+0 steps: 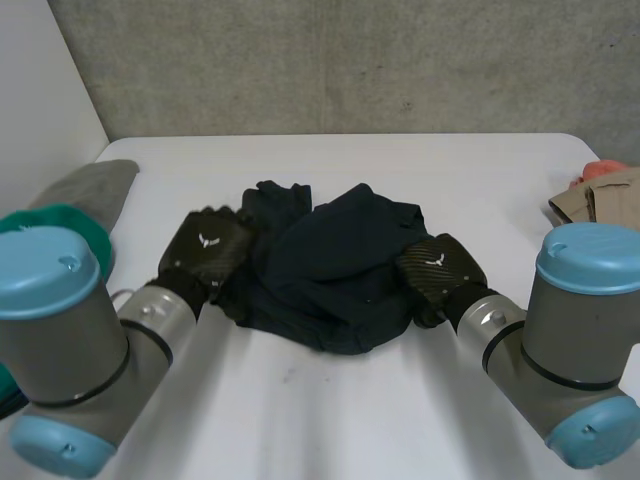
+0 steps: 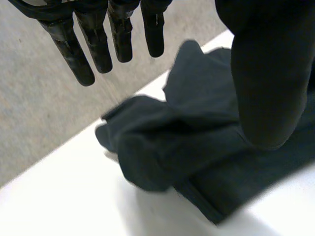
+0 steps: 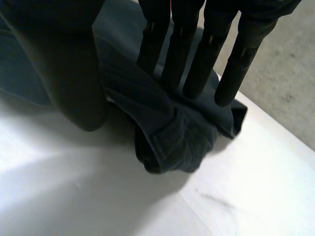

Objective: Fold the laundry.

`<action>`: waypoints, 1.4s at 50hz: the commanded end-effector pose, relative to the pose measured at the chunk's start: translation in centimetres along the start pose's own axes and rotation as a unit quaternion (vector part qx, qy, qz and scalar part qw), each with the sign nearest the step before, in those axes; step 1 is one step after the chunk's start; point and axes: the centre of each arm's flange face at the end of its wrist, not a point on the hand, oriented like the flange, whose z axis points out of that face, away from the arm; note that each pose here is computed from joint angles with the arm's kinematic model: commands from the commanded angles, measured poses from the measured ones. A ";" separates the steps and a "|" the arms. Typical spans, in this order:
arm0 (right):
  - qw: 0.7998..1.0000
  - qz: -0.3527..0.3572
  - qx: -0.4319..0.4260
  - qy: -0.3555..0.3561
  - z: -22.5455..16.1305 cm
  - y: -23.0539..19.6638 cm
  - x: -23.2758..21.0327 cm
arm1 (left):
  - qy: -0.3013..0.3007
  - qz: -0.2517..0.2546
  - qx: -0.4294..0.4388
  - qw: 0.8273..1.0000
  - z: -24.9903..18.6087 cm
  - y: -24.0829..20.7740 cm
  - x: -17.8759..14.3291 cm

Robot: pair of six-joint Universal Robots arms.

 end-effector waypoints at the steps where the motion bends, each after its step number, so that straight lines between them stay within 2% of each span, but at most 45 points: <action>1: 0.997 -0.047 0.037 -0.051 -2.4 -2.3 -1.7 | 0.037 0.030 0.033 0.998 3.1 -1.4 0.3; 8: 0.994 -0.069 0.042 -0.073 -4.1 -3.1 -2.9 | 0.096 0.111 0.003 0.989 6.4 -0.2 2.3; 12: 0.994 -0.064 0.025 -0.082 -4.2 -2.3 -3.5 | 0.102 0.140 0.007 0.985 8.5 0.1 2.9; 16: 0.996 -0.058 0.009 -0.067 -3.6 -0.9 -3.8 | 0.096 0.153 0.018 0.983 11.0 0.7 3.4; 25: 0.998 -0.060 -0.010 -0.014 -1.5 1.6 -3.9 | 0.094 0.168 0.003 0.981 12.3 1.8 3.4; 32: 0.998 -0.061 -0.028 0.005 1.6 3.8 -3.8 | 0.094 0.144 0.020 0.985 11.3 0.2 3.7; 36: 0.997 -0.057 -0.017 0.048 3.3 3.0 -1.9 | 0.085 0.138 0.046 0.986 11.0 -1.4 3.3; 40: 0.990 -0.047 0.052 0.121 4.0 -1.1 1.9 | 0.053 0.130 0.071 0.988 10.6 -4.1 2.0; 41: 0.984 -0.048 0.090 0.143 4.3 -3.2 3.4 | 0.031 0.120 0.078 0.989 10.2 -5.3 1.2; 47: 0.968 -0.063 0.176 0.169 5.6 -8.9 6.3 | -0.041 0.054 0.098 0.993 7.3 -9.6 -1.1; 51: 0.964 -0.083 0.200 0.152 6.8 -11.1 6.5 | -0.053 0.000 0.087 0.995 4.0 -10.6 -1.1; 56: 0.960 -0.104 0.240 0.106 8.1 -12.4 6.2 | -0.010 -0.052 0.035 0.998 -0.1 -7.9 1.9; 59: 0.961 -0.104 0.247 0.073 8.5 -12.0 5.3 | 0.014 -0.064 0.010 0.998 -1.4 -6.1 3.8; 64: 0.976 -0.078 0.200 0.019 8.5 -9.0 3.8 | 0.016 -0.098 -0.045 0.994 -3.2 -2.6 5.9; 70: 0.991 -0.056 0.120 -0.004 7.4 -5.8 3.5 | -0.018 -0.127 -0.091 0.988 -4.5 -1.5 5.8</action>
